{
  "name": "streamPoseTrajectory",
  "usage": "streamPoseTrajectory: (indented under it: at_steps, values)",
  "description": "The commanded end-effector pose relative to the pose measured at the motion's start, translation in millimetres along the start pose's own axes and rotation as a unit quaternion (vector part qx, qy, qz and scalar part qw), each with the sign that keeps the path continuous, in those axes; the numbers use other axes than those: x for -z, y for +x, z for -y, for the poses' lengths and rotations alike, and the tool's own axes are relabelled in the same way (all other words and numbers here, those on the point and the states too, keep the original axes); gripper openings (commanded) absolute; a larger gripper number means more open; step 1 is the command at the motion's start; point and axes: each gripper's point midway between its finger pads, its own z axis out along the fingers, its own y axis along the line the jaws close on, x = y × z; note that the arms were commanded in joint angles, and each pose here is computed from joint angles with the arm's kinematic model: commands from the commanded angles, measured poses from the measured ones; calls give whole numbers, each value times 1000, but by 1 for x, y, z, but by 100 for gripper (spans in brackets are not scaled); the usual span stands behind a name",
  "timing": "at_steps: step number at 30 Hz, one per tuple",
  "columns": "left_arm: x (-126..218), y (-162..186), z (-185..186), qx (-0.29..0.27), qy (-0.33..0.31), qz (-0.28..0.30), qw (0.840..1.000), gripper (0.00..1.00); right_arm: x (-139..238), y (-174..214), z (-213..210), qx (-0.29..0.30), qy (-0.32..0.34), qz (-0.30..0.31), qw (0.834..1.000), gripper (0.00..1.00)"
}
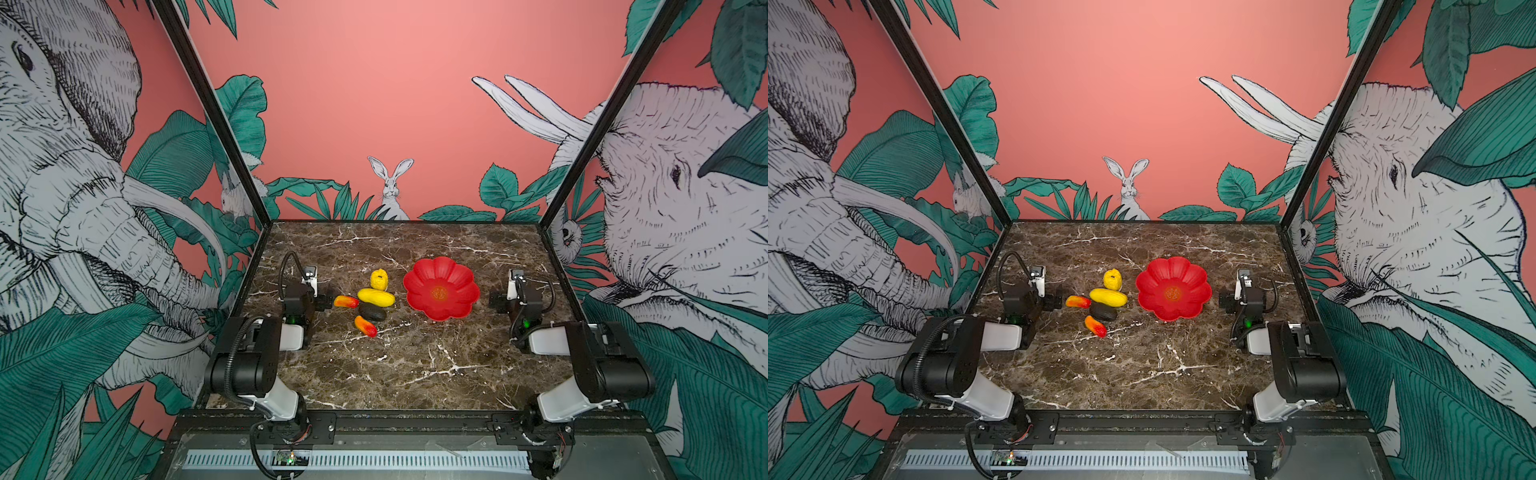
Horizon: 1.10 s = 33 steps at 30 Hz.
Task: Place and organize the fake fruits in the fruit bowl
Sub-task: 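Move the right gripper toward the yellow apple beside the fruit pile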
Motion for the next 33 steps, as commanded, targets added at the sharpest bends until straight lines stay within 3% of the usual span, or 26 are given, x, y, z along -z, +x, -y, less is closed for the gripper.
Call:
streamPoseTrajectory:
  at_steps: [1, 14, 18, 20, 26, 31, 33]
  values:
    - [1, -14, -1, 5, 4, 17, 1000, 100, -2, -15, 2, -3, 1, 22, 1000, 99]
    - [1, -15, -3, 5, -1, 21, 1000, 100, 0, -16, 3, -5, 7, 27, 1000, 99]
    - [20, -43, -19, 14, -36, 15, 999, 100, 27, -45, 12, -6, 20, 51, 998, 99]
    - [40, -69, -20, 24, -35, 23, 999, 100, 41, -58, 7, 14, 12, -3, 1000, 99]
    - [99, -124, 0, 87, 24, -3, 996, 100, 88, -145, -95, 62, -147, 7, 987, 99]
    - [156, -145, 24, 63, 115, -26, 991, 100, 100, -161, -211, 133, -276, -35, 951, 99]
    - [178, -154, 39, 44, 168, -19, 985, 100, 94, -161, -247, 113, -310, -60, 942, 99]
